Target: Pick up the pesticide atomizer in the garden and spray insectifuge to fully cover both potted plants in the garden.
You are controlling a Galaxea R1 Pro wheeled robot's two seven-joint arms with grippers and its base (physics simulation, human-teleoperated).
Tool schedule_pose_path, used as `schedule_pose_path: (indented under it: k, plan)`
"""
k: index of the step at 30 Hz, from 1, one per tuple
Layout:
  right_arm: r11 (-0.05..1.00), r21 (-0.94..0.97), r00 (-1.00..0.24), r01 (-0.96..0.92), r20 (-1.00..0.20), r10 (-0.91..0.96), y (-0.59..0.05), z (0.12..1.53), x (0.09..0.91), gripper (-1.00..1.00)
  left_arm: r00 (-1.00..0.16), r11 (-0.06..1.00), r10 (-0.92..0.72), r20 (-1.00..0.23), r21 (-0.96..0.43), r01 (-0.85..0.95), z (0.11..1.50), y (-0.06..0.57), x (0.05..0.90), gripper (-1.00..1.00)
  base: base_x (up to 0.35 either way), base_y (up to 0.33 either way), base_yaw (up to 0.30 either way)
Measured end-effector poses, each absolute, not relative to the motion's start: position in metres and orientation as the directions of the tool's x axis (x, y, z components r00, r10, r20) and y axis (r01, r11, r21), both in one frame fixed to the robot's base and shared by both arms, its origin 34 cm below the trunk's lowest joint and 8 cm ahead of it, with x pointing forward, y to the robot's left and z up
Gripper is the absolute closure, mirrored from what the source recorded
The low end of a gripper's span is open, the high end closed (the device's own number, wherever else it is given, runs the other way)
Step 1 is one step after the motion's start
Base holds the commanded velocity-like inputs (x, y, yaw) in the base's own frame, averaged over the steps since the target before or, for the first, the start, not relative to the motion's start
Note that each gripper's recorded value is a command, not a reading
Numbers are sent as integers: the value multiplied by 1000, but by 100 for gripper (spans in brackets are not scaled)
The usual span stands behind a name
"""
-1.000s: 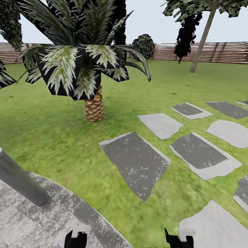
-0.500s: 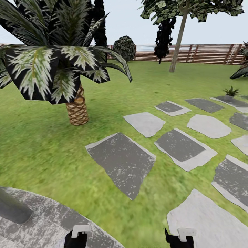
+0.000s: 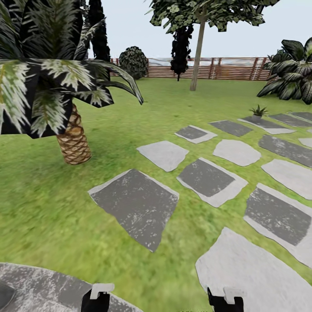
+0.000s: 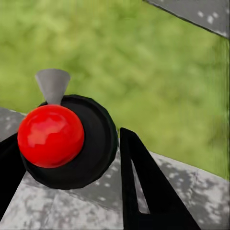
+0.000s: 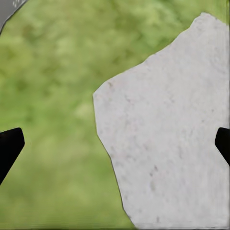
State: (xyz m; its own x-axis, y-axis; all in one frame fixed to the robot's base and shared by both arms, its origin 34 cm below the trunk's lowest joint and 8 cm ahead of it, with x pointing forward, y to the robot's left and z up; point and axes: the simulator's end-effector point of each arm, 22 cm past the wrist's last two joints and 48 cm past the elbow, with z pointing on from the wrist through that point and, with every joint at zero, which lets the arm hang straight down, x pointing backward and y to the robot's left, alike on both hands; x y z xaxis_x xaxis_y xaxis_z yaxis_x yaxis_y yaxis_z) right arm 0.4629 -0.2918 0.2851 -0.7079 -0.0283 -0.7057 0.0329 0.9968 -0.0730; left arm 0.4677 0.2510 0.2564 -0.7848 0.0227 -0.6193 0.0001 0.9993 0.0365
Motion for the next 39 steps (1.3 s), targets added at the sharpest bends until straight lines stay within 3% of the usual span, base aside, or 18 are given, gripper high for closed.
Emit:
schedule_pose_path:
  k: [11,39]
  plan:
    - [997,-73,-704,32,-710,-29,-292,287,464,-100,-782,999,24,-623,38,1,258,252,469,100,49,0,-300]
    - [997,-72,-690,31,-723,-31,-293,295,470,-100,-768,999,24,-639,39,0,266,252,476,100,332,-60,-273]
